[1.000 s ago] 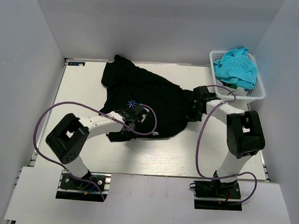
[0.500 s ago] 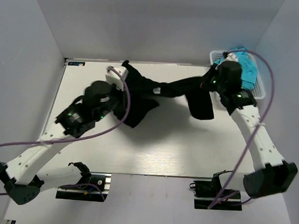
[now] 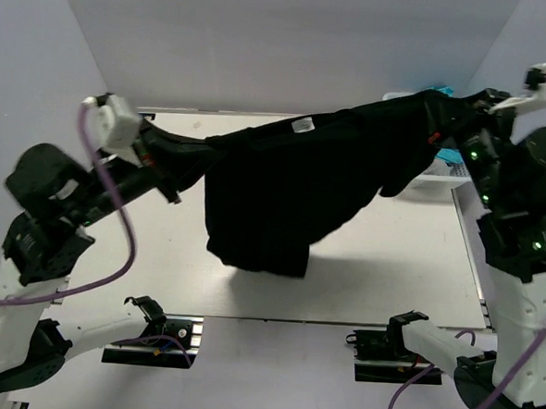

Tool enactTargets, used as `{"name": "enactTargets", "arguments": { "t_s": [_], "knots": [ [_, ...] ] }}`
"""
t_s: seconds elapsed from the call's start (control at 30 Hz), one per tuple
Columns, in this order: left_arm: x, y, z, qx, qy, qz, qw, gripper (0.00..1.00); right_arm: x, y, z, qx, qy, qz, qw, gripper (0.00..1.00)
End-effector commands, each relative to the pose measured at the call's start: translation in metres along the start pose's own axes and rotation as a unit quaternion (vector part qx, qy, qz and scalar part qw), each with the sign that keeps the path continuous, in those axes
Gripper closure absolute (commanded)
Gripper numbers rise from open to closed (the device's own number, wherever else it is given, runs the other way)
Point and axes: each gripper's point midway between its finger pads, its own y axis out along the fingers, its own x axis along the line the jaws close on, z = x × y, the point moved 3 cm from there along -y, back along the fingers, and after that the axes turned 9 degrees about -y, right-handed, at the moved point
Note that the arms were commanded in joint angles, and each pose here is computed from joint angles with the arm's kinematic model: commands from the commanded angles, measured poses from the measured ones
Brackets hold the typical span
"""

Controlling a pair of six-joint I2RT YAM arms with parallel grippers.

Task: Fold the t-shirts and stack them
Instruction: Flatten out the tshirt

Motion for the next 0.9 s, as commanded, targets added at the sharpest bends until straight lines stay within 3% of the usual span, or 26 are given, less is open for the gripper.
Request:
{"name": "enactTargets", "arguments": {
  "t_s": [0.0,0.2,0.4,0.7,0.87],
  "knots": [
    [-0.053,-0.039,-0.051,-0.074,0.035,0.126,0.989,1.0,0.001,-0.037,-0.065,-0.108,-0.036,0.014,0.993,1.0],
    [-0.09,-0.079,-0.092,-0.133,0.042,0.195,0.971,1.0,0.007,-0.115,-0.131,-0.235,-0.06,0.014,0.97,1.0],
    [-0.118,-0.101,-0.122,-0.15,0.049,0.25,0.955,1.0,0.013,-0.163,-0.173,-0.308,-0.08,0.015,0.948,1.0],
    [-0.134,-0.135,-0.146,-0.205,0.066,0.27,0.939,1.0,0.026,-0.233,-0.209,-0.406,-0.094,-0.011,0.909,1.0],
    [-0.142,-0.147,-0.157,-0.215,0.06,0.279,0.934,1.0,0.03,-0.245,-0.214,-0.416,-0.097,-0.024,0.904,1.0]
  ]
}}
